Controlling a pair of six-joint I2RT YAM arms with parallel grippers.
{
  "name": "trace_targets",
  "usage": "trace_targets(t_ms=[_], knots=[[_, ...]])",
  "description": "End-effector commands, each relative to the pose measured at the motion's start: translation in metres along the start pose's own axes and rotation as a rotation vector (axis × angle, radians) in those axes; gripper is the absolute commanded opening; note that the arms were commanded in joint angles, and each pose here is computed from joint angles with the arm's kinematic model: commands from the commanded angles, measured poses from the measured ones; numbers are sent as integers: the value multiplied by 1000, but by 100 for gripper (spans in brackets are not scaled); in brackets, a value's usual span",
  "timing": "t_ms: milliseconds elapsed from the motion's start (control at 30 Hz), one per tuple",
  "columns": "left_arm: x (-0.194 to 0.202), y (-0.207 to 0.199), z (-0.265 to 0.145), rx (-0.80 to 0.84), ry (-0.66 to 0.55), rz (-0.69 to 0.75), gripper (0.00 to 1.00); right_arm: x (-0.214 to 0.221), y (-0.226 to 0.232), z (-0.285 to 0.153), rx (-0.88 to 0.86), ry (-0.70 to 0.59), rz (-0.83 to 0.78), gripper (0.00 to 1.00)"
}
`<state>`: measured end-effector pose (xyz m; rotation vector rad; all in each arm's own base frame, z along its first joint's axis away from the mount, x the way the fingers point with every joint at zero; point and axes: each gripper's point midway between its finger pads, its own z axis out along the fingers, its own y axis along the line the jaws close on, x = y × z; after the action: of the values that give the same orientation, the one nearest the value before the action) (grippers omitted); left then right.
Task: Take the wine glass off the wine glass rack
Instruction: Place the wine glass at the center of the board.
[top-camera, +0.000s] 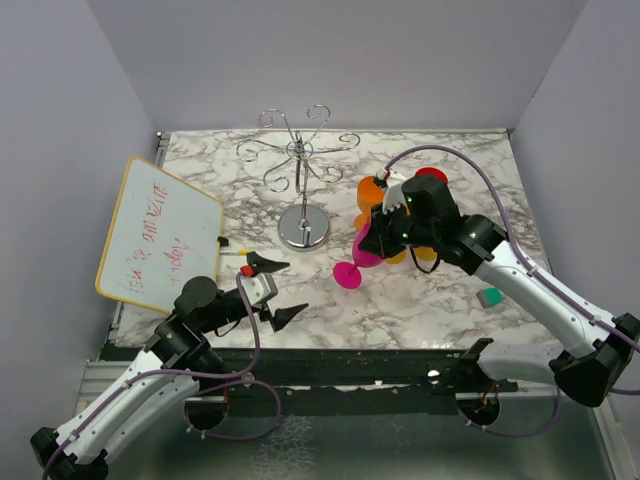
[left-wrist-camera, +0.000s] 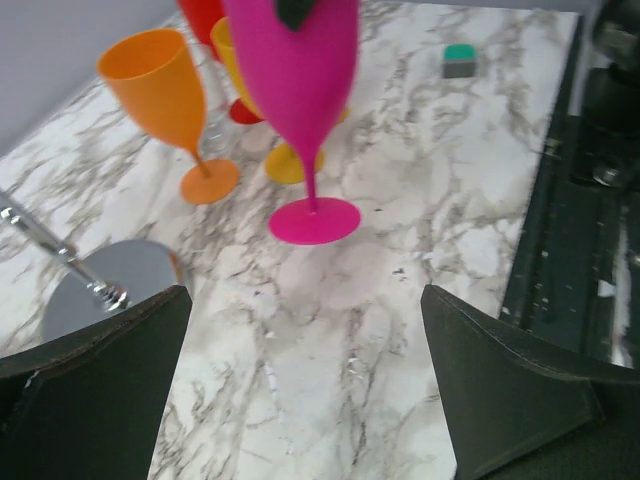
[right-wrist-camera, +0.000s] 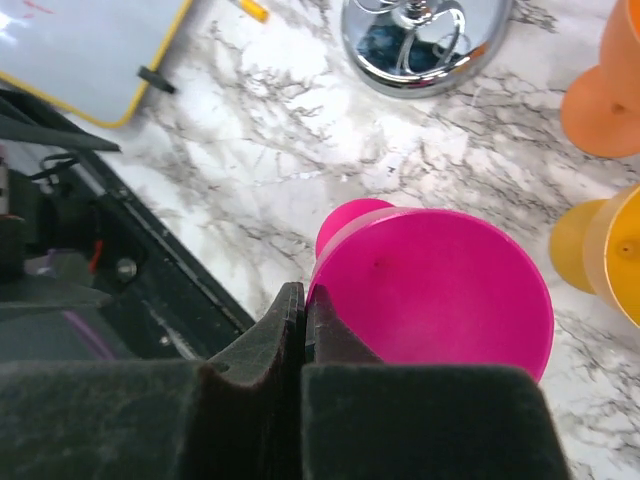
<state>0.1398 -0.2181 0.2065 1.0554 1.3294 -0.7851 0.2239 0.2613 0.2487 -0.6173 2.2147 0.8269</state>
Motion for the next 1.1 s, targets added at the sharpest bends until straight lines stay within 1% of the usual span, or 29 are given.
trace_targets(t_ms=[0,133,267,567,733,933,1067], knots=[[4,44,-11,-272,25,-26,99,-5,-36,3,280,-45,-27,1],[9,48,-15,-302,46,-24,99,-2,-47,9,357,-54,-27,1],[11,51,-16,-320,55,-15,99,2,-49,18,364,-59,-15,1],[14,56,-19,-347,74,-4,99,18,-56,39,405,-11,-30,4],[16,59,-21,-362,83,4,99,26,-64,44,454,13,-64,9],[15,62,-23,-384,80,8,99,34,-64,50,465,60,-99,14],[14,64,-25,-401,78,4,99,35,-63,50,462,80,-121,20]])
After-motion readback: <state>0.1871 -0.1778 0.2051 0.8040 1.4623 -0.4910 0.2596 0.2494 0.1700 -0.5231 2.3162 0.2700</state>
